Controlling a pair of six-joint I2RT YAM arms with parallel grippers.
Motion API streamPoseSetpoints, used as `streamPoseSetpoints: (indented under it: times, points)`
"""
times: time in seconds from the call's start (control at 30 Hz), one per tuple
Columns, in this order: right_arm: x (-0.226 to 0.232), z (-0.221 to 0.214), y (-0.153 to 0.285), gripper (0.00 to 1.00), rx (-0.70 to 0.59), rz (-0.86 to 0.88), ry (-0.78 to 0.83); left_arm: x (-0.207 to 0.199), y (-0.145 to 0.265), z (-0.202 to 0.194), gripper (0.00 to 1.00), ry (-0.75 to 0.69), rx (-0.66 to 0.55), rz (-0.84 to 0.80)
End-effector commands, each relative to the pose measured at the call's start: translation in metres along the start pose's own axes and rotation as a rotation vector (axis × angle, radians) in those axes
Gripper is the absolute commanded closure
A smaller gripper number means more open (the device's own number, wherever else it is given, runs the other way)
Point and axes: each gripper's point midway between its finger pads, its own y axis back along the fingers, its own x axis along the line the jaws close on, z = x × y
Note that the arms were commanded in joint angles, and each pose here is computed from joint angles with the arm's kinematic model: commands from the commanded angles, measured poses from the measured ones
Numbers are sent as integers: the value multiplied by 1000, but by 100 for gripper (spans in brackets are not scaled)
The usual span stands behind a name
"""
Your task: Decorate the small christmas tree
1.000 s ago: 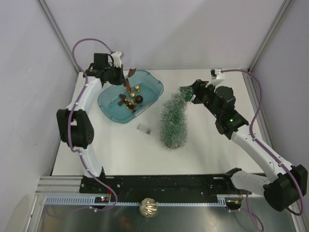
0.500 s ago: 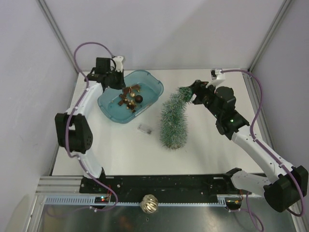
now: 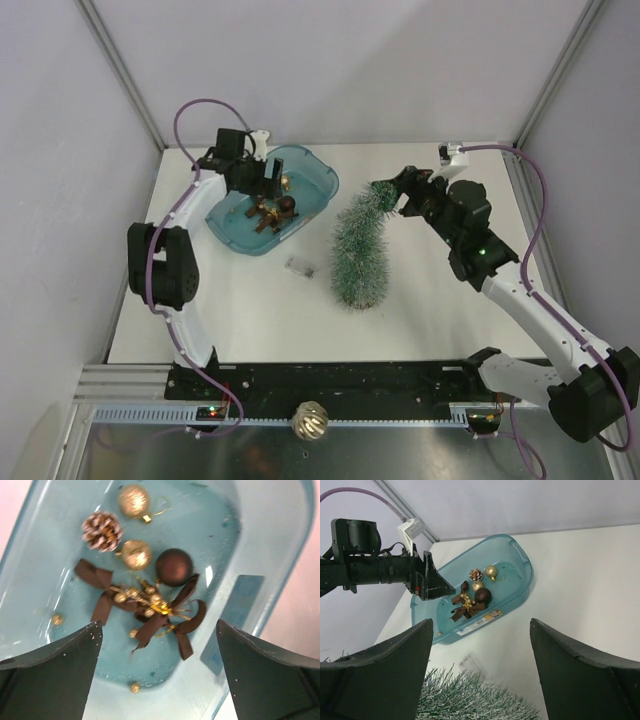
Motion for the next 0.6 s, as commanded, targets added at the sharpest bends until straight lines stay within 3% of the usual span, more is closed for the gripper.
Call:
streamPoseSetpoints:
  times: [0.0,0.23,0.4,0.57]
  points:
    - [17,32,8,17,-83,35,15,-39,-5,40,3,-120,-98,-96]
    - [9,40,15,16,-113,-10,30,-44,-65,16,17,-202,0,-97]
    - [5,42,19,10,-114,-25,38,-39,-85,8,36,-229,32,-80]
    - [3,41,18,4,-112,-30,38,-37,-93,0,40,-240,56,-73]
